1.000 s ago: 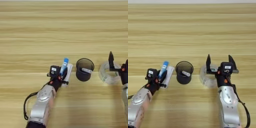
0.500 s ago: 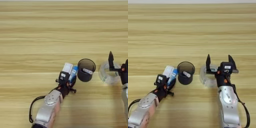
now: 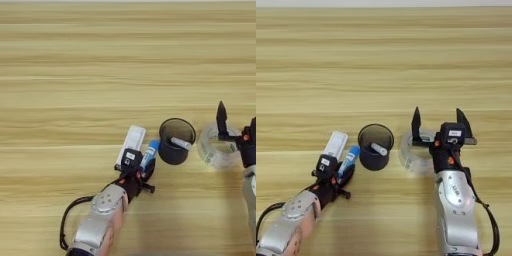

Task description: Move the objects on the table

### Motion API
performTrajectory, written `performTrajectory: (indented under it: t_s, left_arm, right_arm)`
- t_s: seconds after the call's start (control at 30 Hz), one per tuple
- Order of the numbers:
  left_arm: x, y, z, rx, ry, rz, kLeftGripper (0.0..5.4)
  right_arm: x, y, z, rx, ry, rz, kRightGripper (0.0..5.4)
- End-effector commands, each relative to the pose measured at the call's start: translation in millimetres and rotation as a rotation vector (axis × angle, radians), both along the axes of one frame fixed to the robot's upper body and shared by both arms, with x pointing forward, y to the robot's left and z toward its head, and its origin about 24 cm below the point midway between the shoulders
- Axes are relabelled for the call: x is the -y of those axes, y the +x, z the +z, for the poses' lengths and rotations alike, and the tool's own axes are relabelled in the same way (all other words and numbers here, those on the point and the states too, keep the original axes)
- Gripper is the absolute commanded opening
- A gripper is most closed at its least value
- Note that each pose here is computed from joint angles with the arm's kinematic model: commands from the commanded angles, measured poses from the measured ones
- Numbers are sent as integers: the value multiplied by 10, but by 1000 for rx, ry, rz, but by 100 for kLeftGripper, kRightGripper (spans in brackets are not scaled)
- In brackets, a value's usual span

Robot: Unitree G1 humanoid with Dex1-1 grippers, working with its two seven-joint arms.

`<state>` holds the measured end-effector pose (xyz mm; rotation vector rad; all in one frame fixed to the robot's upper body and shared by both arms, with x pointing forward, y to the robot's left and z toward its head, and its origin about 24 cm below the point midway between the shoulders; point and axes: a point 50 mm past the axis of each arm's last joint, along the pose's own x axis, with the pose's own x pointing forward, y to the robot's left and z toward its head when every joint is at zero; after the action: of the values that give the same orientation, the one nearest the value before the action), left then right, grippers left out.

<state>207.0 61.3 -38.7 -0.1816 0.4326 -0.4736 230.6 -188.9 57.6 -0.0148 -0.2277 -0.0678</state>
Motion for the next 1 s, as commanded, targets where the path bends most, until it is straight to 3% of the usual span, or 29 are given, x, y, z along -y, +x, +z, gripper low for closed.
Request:
performTrajectory:
  t_s: [0.03, 0.67, 1.0]
  left_arm:
    - [153, 41, 47, -4, -33, 10, 178]
    - [134, 39, 52, 3, -28, 25, 372]
    - [106, 57, 133, 50, -46, 30, 457]
  right_arm:
    - [-14, 20, -1, -5, 4, 6, 540]
    - [-23, 5, -2, -6, 2, 11, 540]
    - [-28, -1, -1, -6, 2, 12, 540]
